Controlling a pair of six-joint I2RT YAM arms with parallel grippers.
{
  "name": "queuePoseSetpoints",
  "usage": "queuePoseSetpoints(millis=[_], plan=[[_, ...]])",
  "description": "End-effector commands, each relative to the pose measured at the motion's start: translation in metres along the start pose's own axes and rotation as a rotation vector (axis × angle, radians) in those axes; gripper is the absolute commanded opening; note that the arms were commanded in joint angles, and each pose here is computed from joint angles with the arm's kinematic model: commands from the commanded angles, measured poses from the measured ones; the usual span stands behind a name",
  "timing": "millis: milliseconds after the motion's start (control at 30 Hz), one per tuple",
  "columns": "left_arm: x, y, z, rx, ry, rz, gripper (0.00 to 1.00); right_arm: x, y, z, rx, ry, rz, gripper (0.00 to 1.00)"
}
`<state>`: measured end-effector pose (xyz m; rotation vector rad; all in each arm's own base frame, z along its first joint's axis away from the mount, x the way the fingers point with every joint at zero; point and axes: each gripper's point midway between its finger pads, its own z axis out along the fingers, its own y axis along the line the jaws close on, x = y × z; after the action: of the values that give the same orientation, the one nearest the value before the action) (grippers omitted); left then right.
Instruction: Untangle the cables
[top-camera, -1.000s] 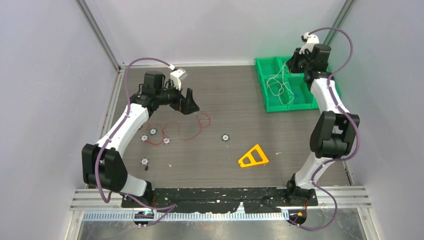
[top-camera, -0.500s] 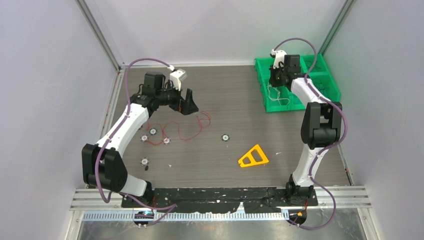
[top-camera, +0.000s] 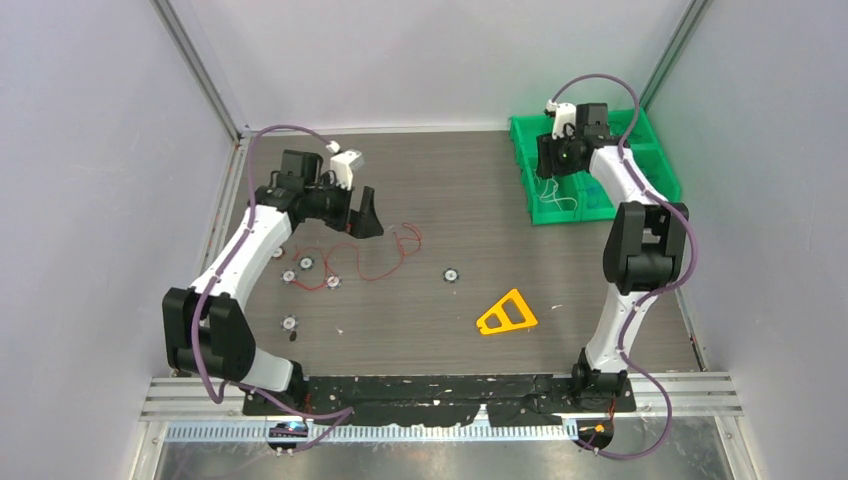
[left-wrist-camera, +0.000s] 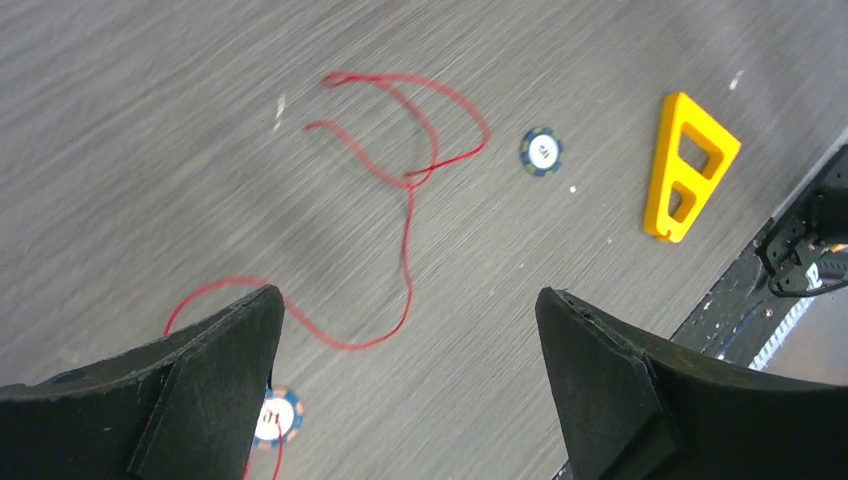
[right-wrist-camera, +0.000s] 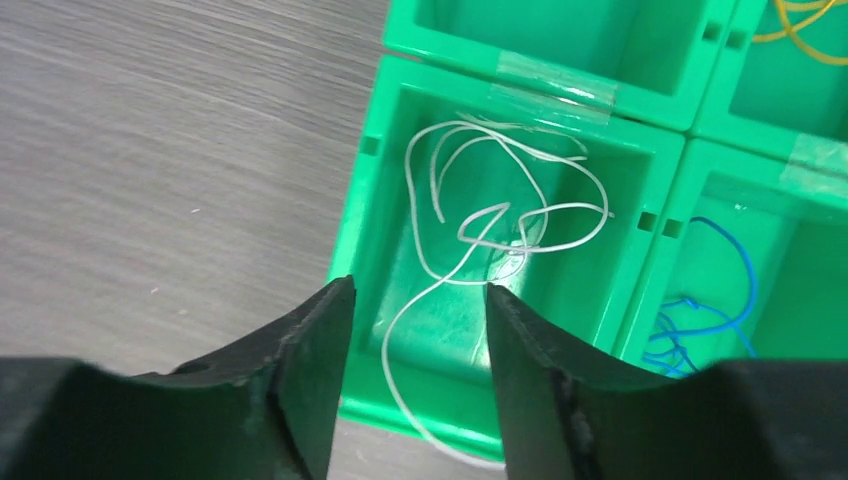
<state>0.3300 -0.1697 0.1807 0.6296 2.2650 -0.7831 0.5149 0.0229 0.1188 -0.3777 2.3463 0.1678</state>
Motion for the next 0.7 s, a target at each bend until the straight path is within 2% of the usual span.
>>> queuePoseSetpoints(millis=[0, 133, 300, 500, 667], plan=[[0.016, 0.032, -0.033, -0.123, 0.054, -0.11, 1.0, -0.063, 0.025, -0.078, -0.079, -0.151, -0.068, 0.65], [0.056, 0.073, -0.067, -0.304, 0.119, -0.261, 1.0, -0.069, 0.047, -0.104, -0.149, -0.149, -0.101, 0.82], [0.09, 0.114, -0.097, -0.518, 0.15, -0.369, 1.0, -0.06, 0.124, -0.106, -0.353, -0.097, -0.103, 0.98], [0.102, 0.13, -0.069, -0.498, 0.192, -0.486, 1.0, -0.025, 0.188, -0.089, -0.527, 0.019, -0.1, 1.0], [0.096, 0.134, -0.026, -0.437, 0.204, -0.534, 0.99, -0.001, 0.211, -0.072, -0.577, 0.095, -0.084, 1.0]])
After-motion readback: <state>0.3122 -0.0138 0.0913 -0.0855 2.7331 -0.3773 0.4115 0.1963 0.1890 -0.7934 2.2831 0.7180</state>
